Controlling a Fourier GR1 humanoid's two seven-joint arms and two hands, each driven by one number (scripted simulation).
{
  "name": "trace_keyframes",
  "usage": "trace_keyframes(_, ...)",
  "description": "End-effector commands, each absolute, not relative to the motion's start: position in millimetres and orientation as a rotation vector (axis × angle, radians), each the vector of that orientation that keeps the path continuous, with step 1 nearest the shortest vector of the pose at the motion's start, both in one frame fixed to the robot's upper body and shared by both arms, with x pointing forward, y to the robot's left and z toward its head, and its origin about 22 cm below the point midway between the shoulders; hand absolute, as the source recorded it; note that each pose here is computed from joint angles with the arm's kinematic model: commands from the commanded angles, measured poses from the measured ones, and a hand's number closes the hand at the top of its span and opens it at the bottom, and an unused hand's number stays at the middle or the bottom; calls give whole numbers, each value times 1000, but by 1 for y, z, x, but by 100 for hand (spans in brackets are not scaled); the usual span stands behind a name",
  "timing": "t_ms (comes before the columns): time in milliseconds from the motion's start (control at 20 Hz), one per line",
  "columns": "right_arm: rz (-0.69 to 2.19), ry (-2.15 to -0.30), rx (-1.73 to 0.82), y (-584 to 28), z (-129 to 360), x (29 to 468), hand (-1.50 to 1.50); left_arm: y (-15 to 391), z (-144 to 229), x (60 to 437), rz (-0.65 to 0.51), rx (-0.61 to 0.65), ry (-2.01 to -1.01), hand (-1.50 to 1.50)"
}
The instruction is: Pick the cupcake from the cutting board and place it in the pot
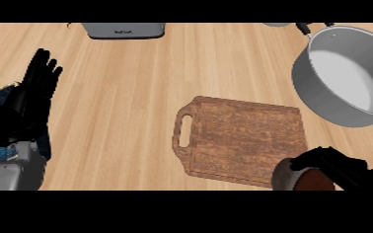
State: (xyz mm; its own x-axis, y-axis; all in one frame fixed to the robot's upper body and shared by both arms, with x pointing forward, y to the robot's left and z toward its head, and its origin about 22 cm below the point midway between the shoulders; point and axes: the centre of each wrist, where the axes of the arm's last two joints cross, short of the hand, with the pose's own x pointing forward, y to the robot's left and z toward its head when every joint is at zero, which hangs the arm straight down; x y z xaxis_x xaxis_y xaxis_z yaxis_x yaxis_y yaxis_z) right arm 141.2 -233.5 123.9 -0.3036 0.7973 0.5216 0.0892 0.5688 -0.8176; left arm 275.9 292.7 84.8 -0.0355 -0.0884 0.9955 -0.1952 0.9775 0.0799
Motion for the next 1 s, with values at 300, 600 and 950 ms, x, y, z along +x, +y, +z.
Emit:
trace_keyframes(300, 545, -1810, -839, -302, 166, 169, 150, 278, 87, 286, 79, 209, -1611, 0)
trace_keyframes(600, 464, -1782, -829, -363, 181, 206, 150, 262, 81, 278, 71, 196, -1616, 0)
trace_keyframes(950, 337, -1781, -705, -392, 154, 266, 150, 275, 96, 289, 64, 177, -1613, 0)
